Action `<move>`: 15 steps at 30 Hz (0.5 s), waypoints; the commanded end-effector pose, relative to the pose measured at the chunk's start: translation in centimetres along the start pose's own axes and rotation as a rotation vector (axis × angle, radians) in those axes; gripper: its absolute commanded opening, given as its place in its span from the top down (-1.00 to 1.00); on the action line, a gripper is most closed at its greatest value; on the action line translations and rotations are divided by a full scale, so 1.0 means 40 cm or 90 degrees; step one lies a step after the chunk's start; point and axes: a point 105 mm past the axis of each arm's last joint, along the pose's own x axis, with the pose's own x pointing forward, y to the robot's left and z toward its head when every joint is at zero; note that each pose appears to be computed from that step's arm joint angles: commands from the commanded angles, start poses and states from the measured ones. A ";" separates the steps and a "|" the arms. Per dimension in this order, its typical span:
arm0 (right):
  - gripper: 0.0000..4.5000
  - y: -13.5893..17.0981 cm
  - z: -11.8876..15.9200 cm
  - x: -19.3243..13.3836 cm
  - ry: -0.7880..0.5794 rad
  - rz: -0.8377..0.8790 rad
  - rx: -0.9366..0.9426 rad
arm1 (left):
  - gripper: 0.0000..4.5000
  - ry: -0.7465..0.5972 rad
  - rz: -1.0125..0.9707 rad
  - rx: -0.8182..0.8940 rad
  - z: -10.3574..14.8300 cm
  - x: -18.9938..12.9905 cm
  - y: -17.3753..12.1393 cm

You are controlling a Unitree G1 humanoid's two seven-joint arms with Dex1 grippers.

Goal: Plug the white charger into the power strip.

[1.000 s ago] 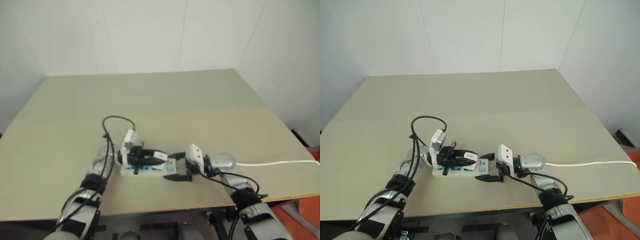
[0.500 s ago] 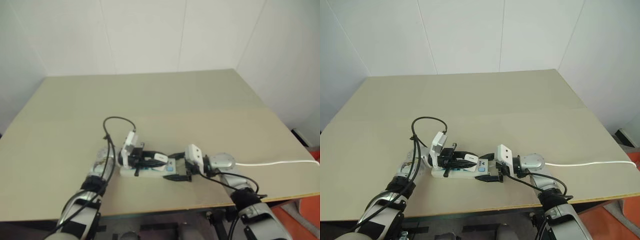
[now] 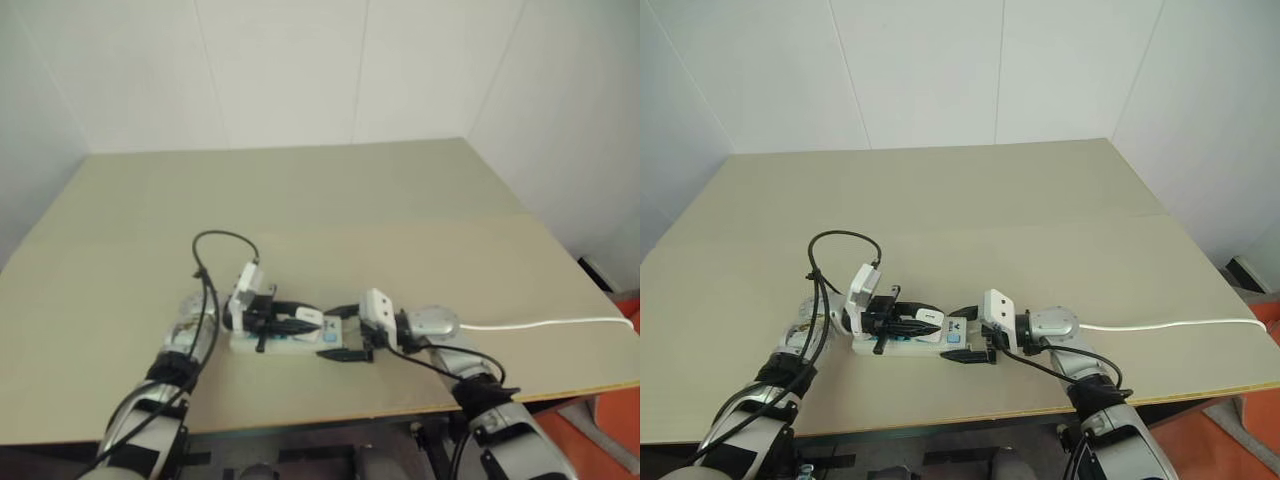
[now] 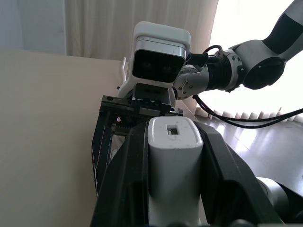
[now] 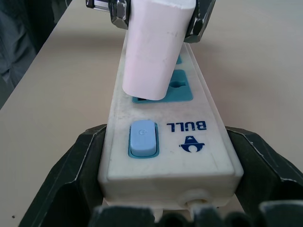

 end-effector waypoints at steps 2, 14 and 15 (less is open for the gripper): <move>-0.53 0.013 -0.033 -0.012 0.033 0.011 0.007 | 0.54 0.031 0.049 0.007 0.002 -0.071 0.005; -0.53 0.020 -0.041 -0.016 0.038 0.011 0.012 | 0.54 0.050 0.057 0.006 -0.006 -0.093 -0.001; -0.53 0.021 -0.041 -0.016 0.039 0.011 0.012 | 0.54 0.050 0.059 0.005 -0.006 -0.094 -0.001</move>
